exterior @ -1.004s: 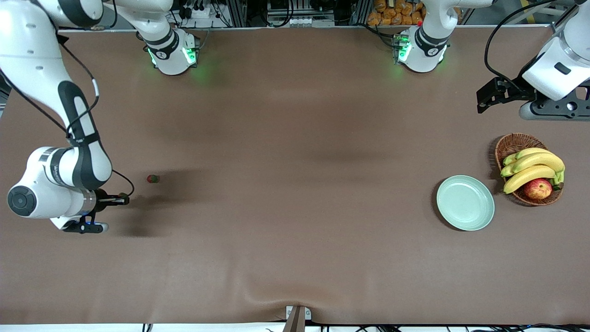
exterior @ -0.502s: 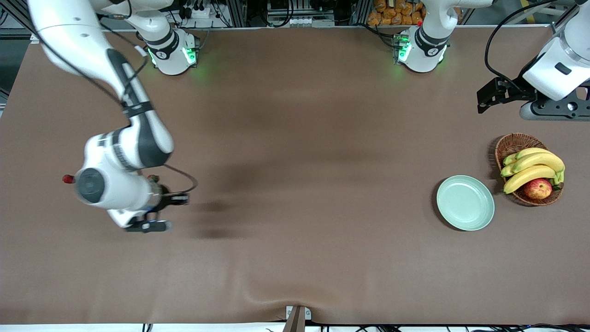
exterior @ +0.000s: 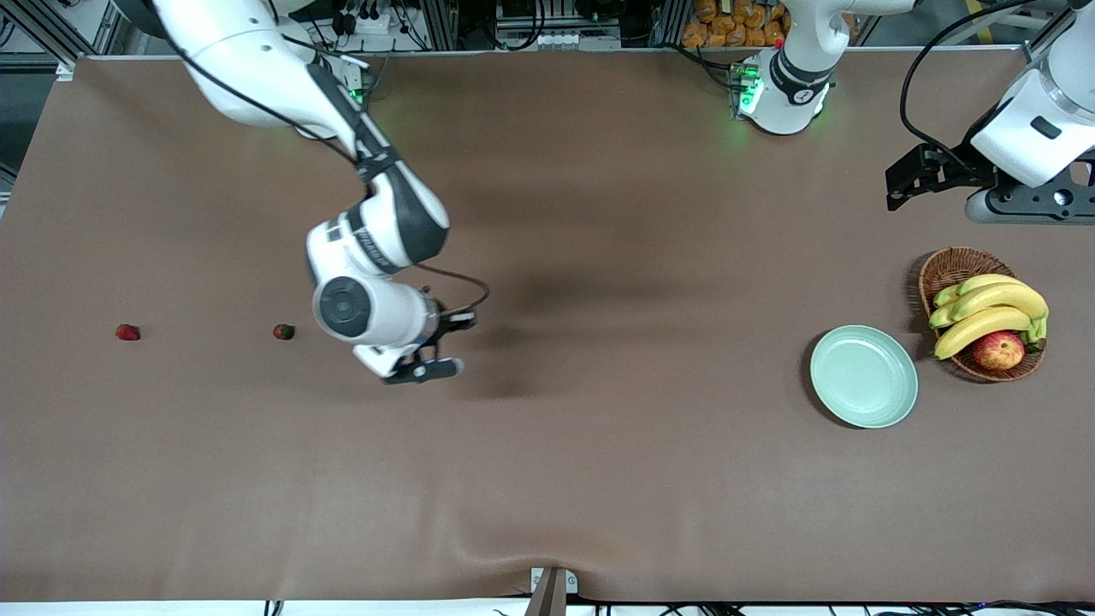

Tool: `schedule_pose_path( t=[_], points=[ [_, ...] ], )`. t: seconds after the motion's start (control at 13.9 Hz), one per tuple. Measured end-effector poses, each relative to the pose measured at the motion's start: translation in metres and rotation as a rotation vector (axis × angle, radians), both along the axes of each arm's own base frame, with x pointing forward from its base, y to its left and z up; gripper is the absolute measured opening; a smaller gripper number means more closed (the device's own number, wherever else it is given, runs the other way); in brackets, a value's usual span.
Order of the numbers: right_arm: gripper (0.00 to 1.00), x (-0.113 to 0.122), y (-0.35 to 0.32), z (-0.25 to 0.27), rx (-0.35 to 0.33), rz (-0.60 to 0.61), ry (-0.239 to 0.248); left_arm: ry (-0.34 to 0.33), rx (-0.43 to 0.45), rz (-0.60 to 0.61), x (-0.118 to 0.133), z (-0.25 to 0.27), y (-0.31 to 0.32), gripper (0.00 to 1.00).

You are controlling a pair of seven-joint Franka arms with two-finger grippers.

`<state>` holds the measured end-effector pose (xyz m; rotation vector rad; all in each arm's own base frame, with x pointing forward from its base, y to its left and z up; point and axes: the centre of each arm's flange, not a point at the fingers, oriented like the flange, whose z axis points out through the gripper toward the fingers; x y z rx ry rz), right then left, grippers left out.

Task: Collect all strawberries into plate
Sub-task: 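Carry the strawberry to mid-table and release it with the right gripper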

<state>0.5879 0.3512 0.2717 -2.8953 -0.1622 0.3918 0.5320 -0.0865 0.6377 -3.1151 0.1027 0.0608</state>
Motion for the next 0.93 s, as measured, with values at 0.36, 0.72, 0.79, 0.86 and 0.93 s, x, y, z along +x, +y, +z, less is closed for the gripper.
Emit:
schedule_pose_path(
  t=[0.36,0.72,0.79,0.86,0.93],
  points=[
    [0.32,-0.018,0.041,-0.04,0.025,0.02,-0.02,0.001,0.0,0.003,0.001,-0.001,0.002,1.0],
    [0.32,-0.039,0.068,-0.074,0.018,0.057,-0.02,0.007,0.001,0.01,0.003,-0.004,0.005,1.0],
    [0.32,-0.039,0.068,-0.077,0.017,0.056,-0.018,0.007,0.001,0.011,0.003,-0.004,0.006,1.0],
    [0.32,-0.039,0.068,-0.081,0.015,0.056,-0.016,0.007,0.001,0.011,0.003,-0.004,0.006,1.0],
    [0.32,-0.04,0.068,-0.084,0.013,0.055,-0.015,0.008,0.001,0.012,0.003,-0.004,0.006,1.0]
  ],
)
